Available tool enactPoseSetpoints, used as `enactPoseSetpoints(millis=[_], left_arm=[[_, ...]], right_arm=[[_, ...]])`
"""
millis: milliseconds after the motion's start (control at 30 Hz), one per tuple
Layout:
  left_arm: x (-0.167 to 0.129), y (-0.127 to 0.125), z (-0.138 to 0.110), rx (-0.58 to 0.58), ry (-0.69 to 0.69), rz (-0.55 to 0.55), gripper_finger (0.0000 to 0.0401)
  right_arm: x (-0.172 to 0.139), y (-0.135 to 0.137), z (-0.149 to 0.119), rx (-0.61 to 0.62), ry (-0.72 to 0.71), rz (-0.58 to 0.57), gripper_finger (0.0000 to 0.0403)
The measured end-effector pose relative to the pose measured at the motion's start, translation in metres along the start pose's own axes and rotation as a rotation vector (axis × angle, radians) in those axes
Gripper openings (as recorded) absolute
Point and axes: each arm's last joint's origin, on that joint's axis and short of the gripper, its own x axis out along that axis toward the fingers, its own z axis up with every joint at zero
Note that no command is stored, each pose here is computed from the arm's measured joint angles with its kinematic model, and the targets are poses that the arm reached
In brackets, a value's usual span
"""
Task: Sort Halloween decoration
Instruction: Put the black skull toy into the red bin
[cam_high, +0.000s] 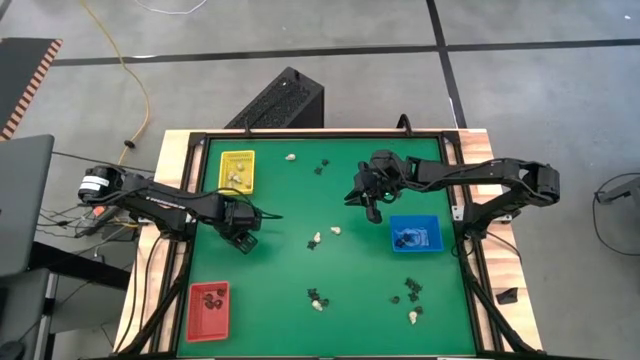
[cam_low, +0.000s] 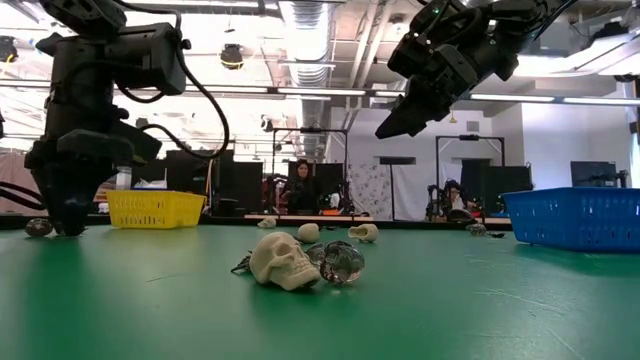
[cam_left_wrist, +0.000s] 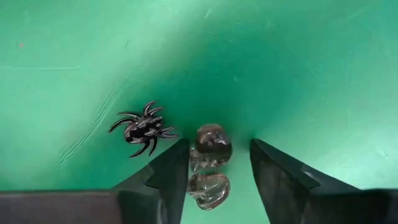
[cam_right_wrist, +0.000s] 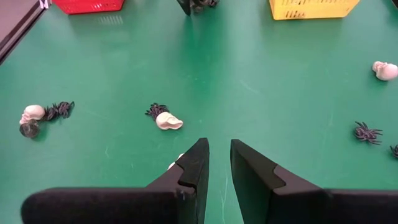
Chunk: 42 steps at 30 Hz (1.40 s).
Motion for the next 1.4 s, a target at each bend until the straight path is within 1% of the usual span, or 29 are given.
enactPoseSetpoints(millis=[133, 300, 500, 633, 733, 900, 1033, 1100, 1167, 1233, 1333, 1400], left_arm=[[0.000, 0.000, 0.000, 0.002, -0.002, 0.004, 0.0128], [0.000, 0.000, 0.000, 0.012, -0.008, 0.010, 0.0106], [0.000, 0.001, 0.000, 0.013, -0.020, 0.017, 0.0088], [0.000, 0.001, 0.001, 0.014, -0.025, 0.022, 0.0085], [0.000, 0.001, 0.001, 0.057, -0.020, 0.019, 0.0084], [-0.003, -0.004, 0.002, 0.177, -0.005, -0.031, 0.0083], [-0.024, -0.015, 0.007, 0.260, -0.043, -0.067, 0.0083], [-0.040, -0.020, 0.008, 0.279, -0.064, -0.113, 0.0083], [-0.054, -0.026, 0.004, 0.279, -0.067, -0.171, 0.0083], [-0.065, -0.030, -0.005, 0.273, -0.039, -0.234, 0.0083], [-0.075, -0.036, -0.028, 0.236, 0.040, -0.313, 0.0083], [-0.080, -0.040, -0.048, 0.192, 0.105, -0.341, 0.0083]], right_arm=[[0.000, 0.000, 0.000, 0.000, 0.000, 0.000, 0.0098], [0.000, 0.000, 0.000, 0.000, 0.000, 0.000, 0.0098], [0.000, 0.000, 0.000, 0.000, 0.000, 0.000, 0.0098], [0.000, 0.000, 0.000, 0.001, 0.000, 0.000, 0.0098], [0.000, 0.000, 0.000, 0.001, 0.000, 0.000, 0.0098], [0.000, 0.000, 0.000, 0.002, 0.003, 0.001, 0.0098], [0.000, 0.000, 0.000, 0.002, 0.003, 0.001, 0.0098], [0.000, 0.000, 0.000, 0.002, 0.002, 0.001, 0.0098], [0.000, 0.000, 0.000, 0.002, 0.002, 0.001, 0.0098], [0.000, 0.000, 0.000, 0.002, 0.002, 0.001, 0.0098], [0.000, 0.001, 0.000, 0.001, 0.002, 0.003, 0.0098], [0.000, 0.001, 0.000, 0.003, 0.002, 0.004, 0.0098]])
